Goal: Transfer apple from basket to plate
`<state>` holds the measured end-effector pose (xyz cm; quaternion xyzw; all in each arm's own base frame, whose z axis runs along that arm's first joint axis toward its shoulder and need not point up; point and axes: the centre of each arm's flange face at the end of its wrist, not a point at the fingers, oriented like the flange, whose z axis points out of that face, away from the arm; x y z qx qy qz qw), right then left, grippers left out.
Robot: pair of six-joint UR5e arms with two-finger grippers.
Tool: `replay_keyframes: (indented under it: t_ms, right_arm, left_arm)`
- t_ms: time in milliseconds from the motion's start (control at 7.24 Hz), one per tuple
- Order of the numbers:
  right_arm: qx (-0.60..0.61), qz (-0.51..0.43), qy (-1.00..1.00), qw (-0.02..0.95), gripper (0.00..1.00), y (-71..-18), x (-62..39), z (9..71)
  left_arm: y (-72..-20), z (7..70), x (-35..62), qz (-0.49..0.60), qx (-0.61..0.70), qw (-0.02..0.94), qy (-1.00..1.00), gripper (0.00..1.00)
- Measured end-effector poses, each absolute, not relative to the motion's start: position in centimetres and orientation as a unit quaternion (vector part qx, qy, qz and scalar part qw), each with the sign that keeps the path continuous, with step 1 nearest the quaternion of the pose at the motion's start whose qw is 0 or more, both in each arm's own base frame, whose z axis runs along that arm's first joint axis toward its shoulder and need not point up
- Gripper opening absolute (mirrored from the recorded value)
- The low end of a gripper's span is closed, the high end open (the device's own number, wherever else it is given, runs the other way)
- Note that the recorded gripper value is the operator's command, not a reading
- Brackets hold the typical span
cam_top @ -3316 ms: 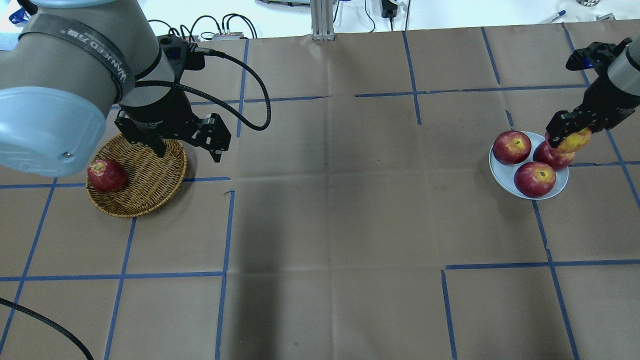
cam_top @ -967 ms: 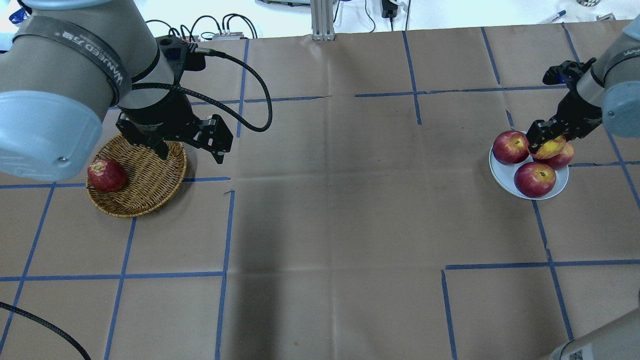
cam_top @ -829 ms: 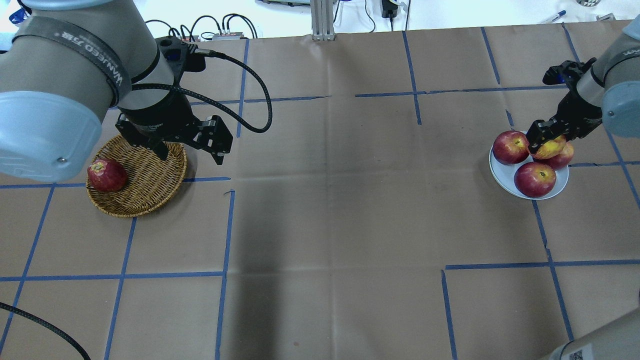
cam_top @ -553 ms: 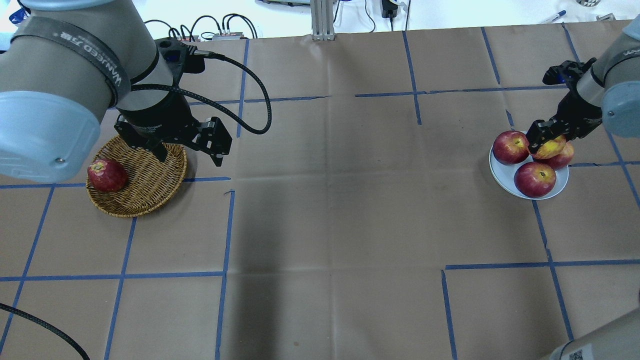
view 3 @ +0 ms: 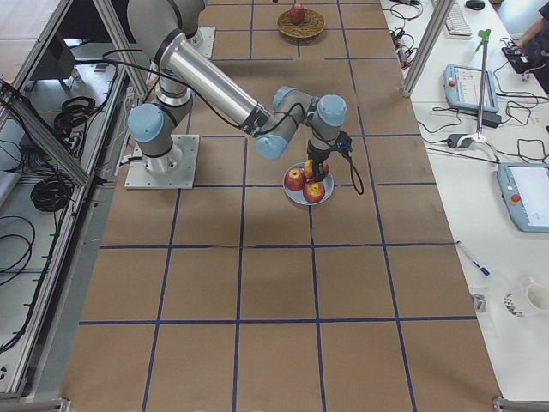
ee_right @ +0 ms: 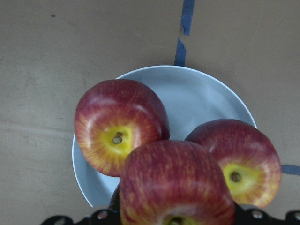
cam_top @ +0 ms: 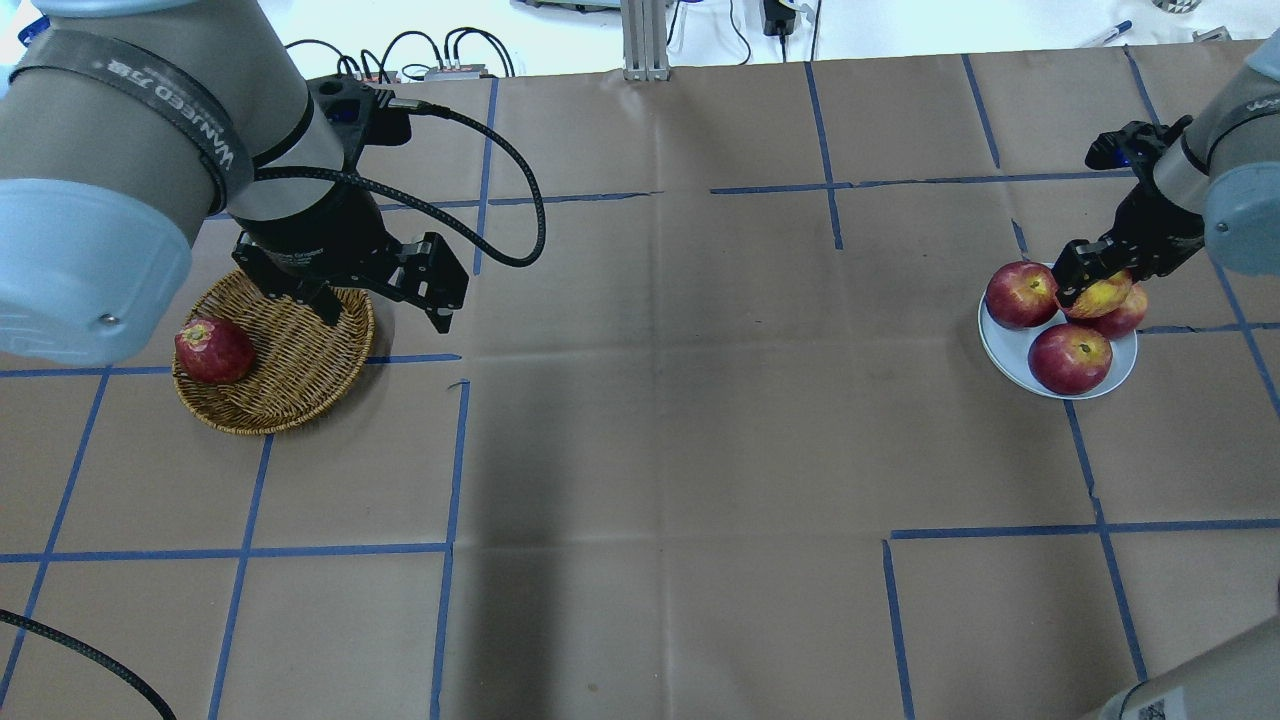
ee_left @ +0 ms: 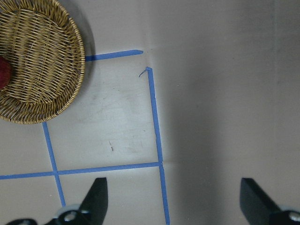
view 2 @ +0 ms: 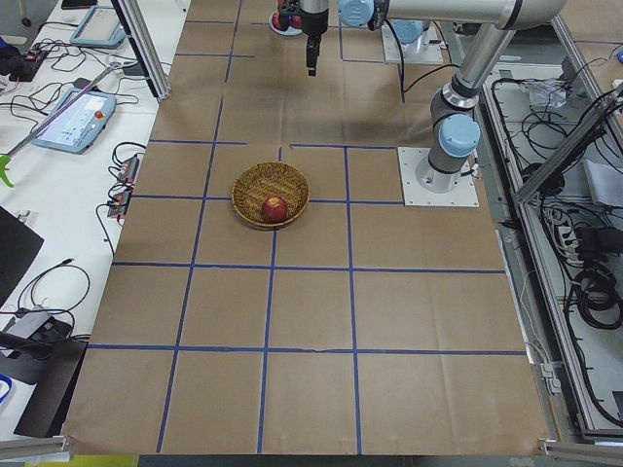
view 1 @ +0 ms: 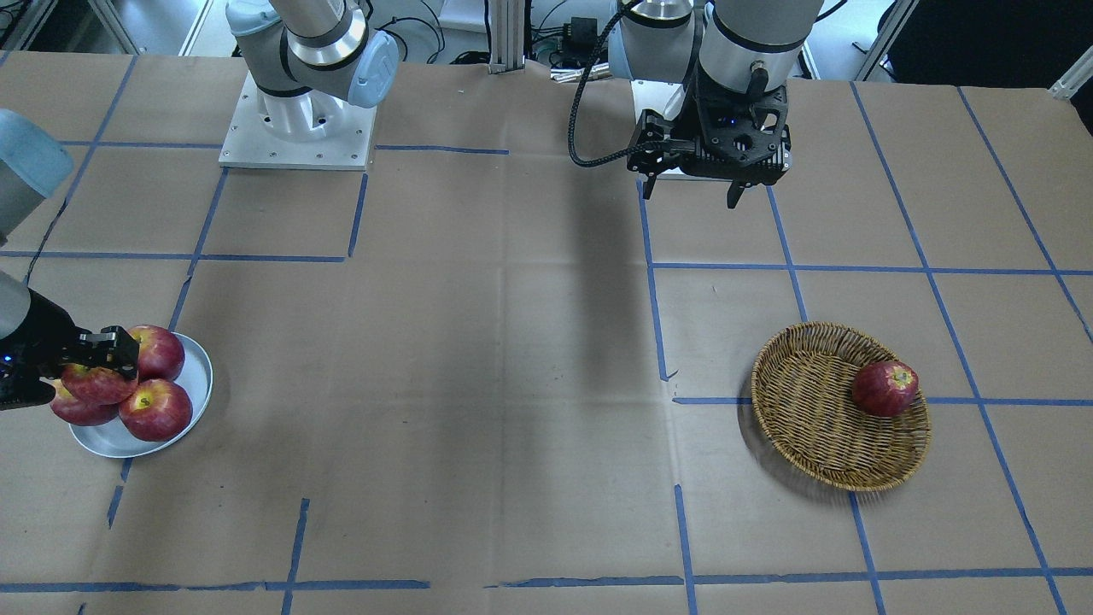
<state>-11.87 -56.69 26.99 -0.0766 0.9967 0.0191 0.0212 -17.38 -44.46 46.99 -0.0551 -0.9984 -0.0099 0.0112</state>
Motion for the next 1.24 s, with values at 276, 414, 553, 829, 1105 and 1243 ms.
replay_keyframes:
  t_ms: [276,414,553,829,1105,1243]
  right_arm:
    - [-0.083,0.006,0.997,0.010,1.00,-55.9,-10.7,30.5]
    - [-0.083,0.004,0.996,0.009,1.00,-55.8,-10.6,30.9]
    - [-0.083,0.003,0.996,0.008,1.00,-55.8,-10.6,31.0]
    - [-0.084,0.003,0.996,0.008,1.00,-55.8,-10.5,31.1]
    - [-0.084,0.003,0.996,0.008,1.00,-55.8,-10.5,31.1]
    - [-0.082,0.002,0.997,0.006,1.00,-55.6,-8.7,33.1]
  left_arm:
    - [-44.1,47.4,-17.5,-0.006,-0.052,0.030,-0.998,0.99]
    - [-43.9,47.3,-17.5,-0.008,-0.052,0.031,-0.998,0.99]
    - [-43.6,46.7,-17.5,-0.016,-0.052,0.031,-0.998,0.99]
    - [-42.7,45.9,-17.4,-0.024,-0.050,0.031,-0.998,0.99]
    - [-41.4,45.7,-17.2,-0.025,-0.050,0.032,-0.998,0.99]
    - [-40.6,45.3,-17.2,-0.026,-0.050,0.032,-0.998,0.99]
